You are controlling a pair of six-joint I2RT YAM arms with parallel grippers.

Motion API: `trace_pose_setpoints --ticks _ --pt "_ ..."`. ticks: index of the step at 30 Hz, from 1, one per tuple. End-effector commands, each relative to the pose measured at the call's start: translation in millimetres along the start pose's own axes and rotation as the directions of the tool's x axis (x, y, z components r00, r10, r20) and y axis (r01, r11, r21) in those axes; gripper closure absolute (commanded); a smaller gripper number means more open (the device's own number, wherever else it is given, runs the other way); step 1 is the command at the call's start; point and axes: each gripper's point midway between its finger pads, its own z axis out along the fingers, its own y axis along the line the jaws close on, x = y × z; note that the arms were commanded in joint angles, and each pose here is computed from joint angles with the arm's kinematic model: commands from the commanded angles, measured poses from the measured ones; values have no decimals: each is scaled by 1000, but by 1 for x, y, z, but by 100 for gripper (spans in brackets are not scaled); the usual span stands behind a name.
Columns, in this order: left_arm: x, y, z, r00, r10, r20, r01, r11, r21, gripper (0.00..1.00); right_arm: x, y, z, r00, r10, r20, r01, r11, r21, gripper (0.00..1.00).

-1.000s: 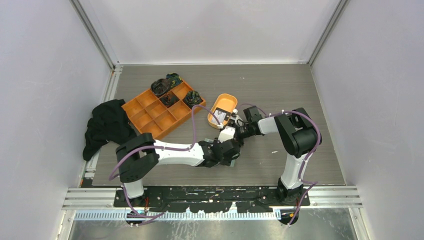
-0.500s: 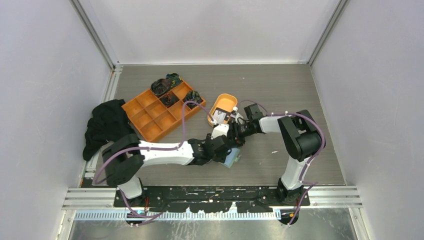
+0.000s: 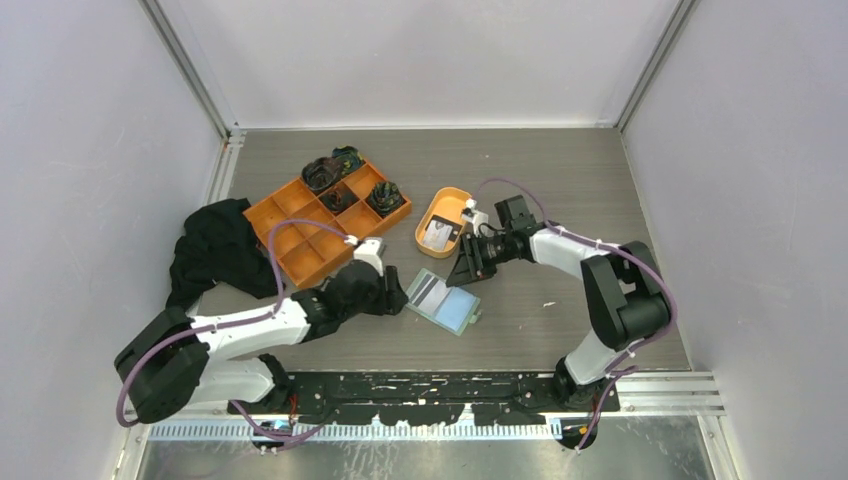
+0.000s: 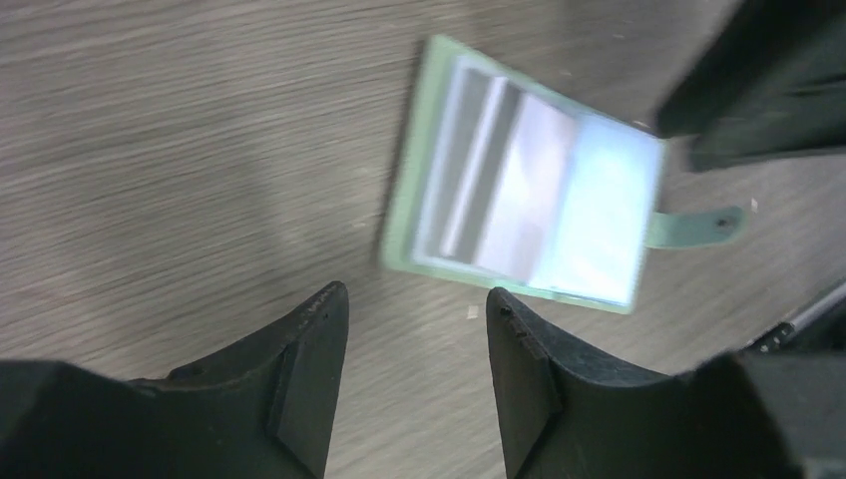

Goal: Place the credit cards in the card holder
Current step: Insert the credit card into the card holder.

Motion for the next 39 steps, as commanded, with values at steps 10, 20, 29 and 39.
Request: trace_pose_setpoints --ticks 10,20,29,39 --pt "-22 2 -1 983 -184 9 177 959 220 45 35 29 -17 326 -943 -67 943 329 -56 82" --pt "-17 17 29 960 -265 -88 279 929 244 48 29 -3 21 84 -967 -239 992 103 -69 99" --pt "0 24 43 947 -277 -160 308 925 224 52 24 -18 37 73 -943 -324 996 86 -27 99" --pt "18 24 54 928 -288 -236 340 914 223 58 13 -24 48 56 -931 -361 998 56 10 99"
